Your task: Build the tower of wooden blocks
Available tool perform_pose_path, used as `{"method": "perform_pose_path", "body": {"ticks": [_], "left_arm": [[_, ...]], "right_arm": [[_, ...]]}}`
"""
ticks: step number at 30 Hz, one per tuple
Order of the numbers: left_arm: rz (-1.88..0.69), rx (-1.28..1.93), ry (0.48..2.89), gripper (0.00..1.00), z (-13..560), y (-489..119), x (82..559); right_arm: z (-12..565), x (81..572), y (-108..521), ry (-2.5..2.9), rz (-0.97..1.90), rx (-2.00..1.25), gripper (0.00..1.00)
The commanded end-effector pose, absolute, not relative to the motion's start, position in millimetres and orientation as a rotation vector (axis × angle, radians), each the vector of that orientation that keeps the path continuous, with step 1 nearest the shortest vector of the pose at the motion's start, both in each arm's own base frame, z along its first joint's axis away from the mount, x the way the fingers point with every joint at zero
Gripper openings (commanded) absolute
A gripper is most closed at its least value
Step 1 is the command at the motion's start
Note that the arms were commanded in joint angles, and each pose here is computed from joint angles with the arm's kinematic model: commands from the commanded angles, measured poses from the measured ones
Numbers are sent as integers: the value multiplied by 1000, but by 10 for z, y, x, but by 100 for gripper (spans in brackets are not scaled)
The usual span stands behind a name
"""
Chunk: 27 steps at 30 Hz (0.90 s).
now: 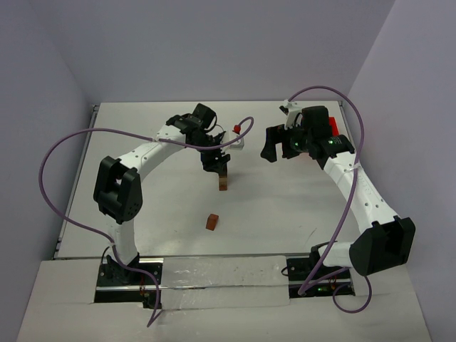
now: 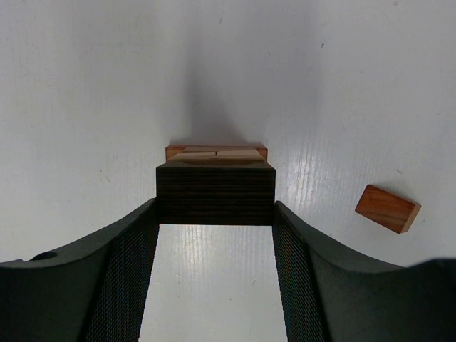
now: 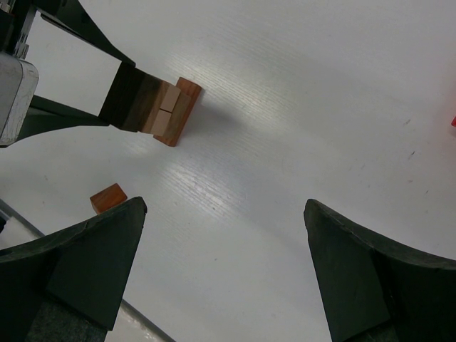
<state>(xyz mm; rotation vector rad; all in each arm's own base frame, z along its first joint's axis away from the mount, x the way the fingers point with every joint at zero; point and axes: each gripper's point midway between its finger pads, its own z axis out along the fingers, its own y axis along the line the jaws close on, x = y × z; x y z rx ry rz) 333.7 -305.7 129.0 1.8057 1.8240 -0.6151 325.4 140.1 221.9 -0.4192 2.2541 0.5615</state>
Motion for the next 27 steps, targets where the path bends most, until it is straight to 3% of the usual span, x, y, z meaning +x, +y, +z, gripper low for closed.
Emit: {"method": "perform_pose_path", "body": {"ticks": [1, 19, 27], "left_arm": [[-649, 1798, 1777, 34, 1387, -3155, 3375], [-647, 1800, 1784, 46, 1358, -3151, 3378], [-663, 1815, 1760, 63, 1436, -3147, 3340]], "right_arm": [[2403, 3328, 1404, 2209, 570, -407, 100], [2400, 3327, 1407, 2209, 574, -408, 100], [2407, 3320, 1418, 2208, 582, -412, 100]]}}
